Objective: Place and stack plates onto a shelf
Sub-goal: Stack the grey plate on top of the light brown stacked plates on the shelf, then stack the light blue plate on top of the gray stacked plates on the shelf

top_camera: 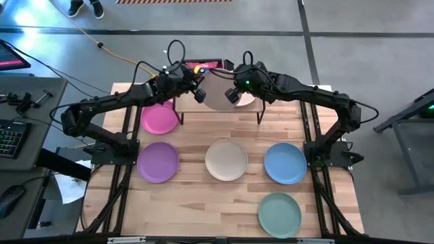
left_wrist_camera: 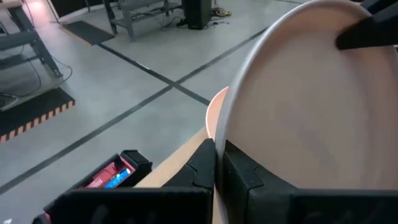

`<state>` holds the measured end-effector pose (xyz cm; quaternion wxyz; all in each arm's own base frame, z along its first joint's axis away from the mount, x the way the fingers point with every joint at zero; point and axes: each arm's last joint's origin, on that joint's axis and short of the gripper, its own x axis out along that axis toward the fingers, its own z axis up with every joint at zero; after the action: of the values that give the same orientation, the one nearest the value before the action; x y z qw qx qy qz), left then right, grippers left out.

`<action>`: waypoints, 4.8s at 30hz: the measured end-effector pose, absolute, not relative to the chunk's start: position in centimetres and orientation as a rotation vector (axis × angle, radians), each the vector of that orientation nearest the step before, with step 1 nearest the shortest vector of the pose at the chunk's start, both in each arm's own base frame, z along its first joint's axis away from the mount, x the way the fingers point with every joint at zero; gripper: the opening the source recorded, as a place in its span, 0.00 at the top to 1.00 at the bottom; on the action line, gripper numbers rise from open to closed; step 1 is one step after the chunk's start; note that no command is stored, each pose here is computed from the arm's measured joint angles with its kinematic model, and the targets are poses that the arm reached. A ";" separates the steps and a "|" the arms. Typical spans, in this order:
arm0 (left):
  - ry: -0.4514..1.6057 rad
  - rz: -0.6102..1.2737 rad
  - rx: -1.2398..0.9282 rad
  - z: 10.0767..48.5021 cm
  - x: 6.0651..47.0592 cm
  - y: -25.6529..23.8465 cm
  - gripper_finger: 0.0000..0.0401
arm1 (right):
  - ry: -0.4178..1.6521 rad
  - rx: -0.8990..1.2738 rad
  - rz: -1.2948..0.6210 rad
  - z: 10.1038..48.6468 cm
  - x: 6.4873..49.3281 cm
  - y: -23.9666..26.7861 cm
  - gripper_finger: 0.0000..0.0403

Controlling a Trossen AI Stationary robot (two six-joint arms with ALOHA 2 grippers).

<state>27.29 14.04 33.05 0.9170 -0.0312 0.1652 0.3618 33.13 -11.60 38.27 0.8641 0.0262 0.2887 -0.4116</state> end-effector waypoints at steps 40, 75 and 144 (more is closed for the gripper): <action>0.191 0.638 -0.061 36.2 24.6 14.4 0.78 | 0.667 0.556 -0.792 40.7 22.5 -24.1 1.00; 0.185 0.698 -0.082 36.2 24.6 14.5 0.78 | 0.722 0.703 -0.746 32.1 24.0 -25.8 1.00; 0.532 0.313 -0.195 33.1 26.1 7.6 0.78 | 1.225 0.417 -0.272 36.9 24.5 -2.5 0.74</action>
<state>26.07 7.60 33.11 0.9480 -0.0960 0.2616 0.1536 24.47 -2.52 36.89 0.7893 0.1936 0.5688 -0.1264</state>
